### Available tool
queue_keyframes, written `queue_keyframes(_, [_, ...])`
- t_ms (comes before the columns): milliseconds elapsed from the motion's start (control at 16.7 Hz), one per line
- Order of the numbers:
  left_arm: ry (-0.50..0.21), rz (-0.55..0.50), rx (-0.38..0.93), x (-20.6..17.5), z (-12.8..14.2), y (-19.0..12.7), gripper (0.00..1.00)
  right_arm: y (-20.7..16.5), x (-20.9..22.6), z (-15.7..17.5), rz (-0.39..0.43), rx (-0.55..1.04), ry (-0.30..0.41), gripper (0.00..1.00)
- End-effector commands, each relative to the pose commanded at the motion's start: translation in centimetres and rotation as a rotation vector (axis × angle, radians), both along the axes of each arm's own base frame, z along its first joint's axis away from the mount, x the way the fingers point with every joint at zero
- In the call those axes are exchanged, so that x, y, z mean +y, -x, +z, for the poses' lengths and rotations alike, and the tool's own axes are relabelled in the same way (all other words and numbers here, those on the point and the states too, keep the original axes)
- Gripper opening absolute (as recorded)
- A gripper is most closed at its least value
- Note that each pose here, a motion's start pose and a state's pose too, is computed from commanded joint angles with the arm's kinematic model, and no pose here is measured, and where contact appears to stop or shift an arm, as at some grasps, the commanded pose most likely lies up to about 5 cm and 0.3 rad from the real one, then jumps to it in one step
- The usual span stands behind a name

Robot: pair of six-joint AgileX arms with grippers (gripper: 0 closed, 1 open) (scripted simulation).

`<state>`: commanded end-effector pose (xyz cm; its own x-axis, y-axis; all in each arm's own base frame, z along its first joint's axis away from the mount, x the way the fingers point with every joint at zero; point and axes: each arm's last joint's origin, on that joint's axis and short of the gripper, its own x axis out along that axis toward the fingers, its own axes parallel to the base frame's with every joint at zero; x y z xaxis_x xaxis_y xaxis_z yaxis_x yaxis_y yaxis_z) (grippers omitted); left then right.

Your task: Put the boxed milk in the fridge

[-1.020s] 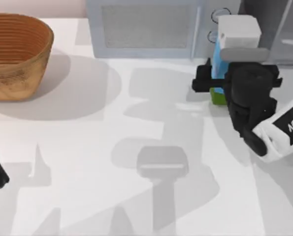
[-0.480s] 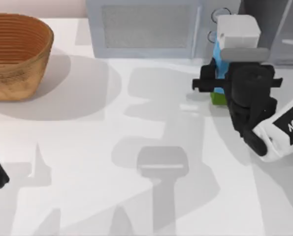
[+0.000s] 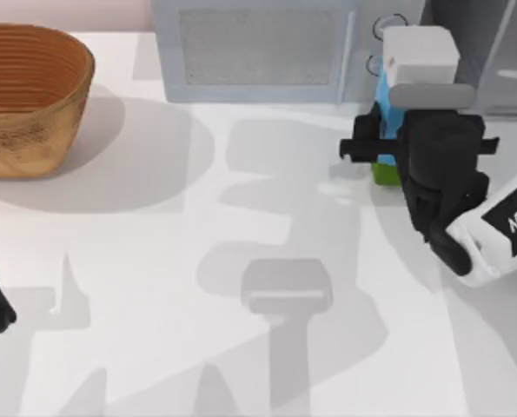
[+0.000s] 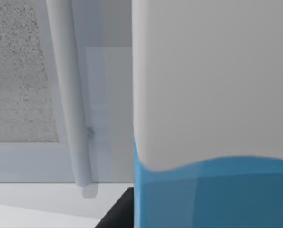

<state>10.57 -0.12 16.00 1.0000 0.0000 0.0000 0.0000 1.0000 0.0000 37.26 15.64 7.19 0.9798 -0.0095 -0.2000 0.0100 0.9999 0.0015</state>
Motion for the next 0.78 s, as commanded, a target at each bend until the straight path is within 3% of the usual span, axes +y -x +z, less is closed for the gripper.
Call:
queue_keyframes(300, [0.000,0.000,0.000,0.0,0.0,0.0,1.00,-0.3,0.2,1.2,0.004,-0.010,-0.007,0.00])
queue_keyframes(780, [0.000,0.000,0.000,0.0,0.0,0.0,1.00,-0.9,0.4,8.7,0.001,0.001,0.000,0.00])
